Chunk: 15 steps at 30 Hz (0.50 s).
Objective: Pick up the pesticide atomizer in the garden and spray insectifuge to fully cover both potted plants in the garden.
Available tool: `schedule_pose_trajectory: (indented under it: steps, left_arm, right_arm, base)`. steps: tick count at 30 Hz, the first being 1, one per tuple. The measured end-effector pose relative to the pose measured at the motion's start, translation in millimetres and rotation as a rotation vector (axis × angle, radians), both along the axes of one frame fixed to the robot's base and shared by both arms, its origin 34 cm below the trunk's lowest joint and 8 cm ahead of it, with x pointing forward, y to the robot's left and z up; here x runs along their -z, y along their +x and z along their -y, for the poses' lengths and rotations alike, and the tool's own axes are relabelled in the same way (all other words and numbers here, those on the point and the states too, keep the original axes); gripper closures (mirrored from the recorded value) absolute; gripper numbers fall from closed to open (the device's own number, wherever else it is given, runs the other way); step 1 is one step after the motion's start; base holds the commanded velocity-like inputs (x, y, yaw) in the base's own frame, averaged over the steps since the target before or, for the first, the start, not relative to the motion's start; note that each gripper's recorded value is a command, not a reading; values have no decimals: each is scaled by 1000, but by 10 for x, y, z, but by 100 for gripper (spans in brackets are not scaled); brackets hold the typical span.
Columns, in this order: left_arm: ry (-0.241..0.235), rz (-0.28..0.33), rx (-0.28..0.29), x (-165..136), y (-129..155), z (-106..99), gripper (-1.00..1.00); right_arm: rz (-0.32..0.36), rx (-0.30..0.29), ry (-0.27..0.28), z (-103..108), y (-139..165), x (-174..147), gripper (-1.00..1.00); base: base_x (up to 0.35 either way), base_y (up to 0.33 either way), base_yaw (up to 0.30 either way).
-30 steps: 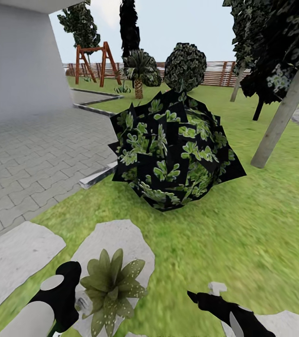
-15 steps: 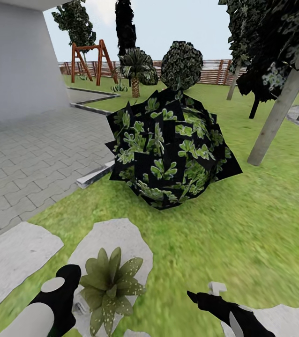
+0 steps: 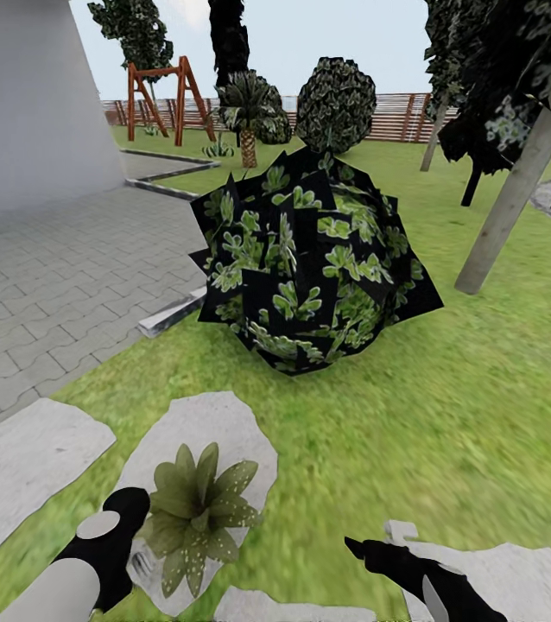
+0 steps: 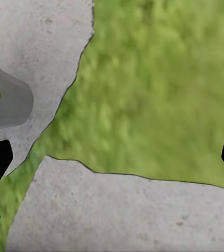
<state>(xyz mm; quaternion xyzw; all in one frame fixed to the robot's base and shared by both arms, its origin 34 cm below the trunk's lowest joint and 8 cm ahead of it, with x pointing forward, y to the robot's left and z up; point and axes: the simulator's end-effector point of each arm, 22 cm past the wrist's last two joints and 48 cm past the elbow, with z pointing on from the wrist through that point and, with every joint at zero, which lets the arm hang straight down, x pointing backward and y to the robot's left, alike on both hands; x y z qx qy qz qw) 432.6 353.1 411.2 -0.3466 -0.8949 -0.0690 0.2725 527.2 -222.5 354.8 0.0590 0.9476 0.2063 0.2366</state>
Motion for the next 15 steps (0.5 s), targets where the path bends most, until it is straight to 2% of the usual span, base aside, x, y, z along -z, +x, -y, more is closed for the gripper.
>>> schedule_pose_trajectory:
  steps: [1,2,6,12,15]
  left_arm:
    - [45,38,38,6,96,-121,100]
    - [56,49,43,8,119,-148,100]
    - [65,62,49,6,155,-166,100]
    - [64,62,50,16,155,-153,100]
    - [62,57,52,33,142,-143,100]
  right_arm:
    - [0,0,0,0,-1,2,-100]
    - [-1,0,0,-1,-2,3,-100]
    - [-1,0,0,-1,-3,4,-100]
    - [-3,0,0,-2,-12,15,-100]
    - [-8,0,0,-1,-25,31,-100]
  base:
    - [0,0,0]
    - [0,0,0]
    - [0,55,0]
    - [0,231,-7]
    - [0,94,-65]
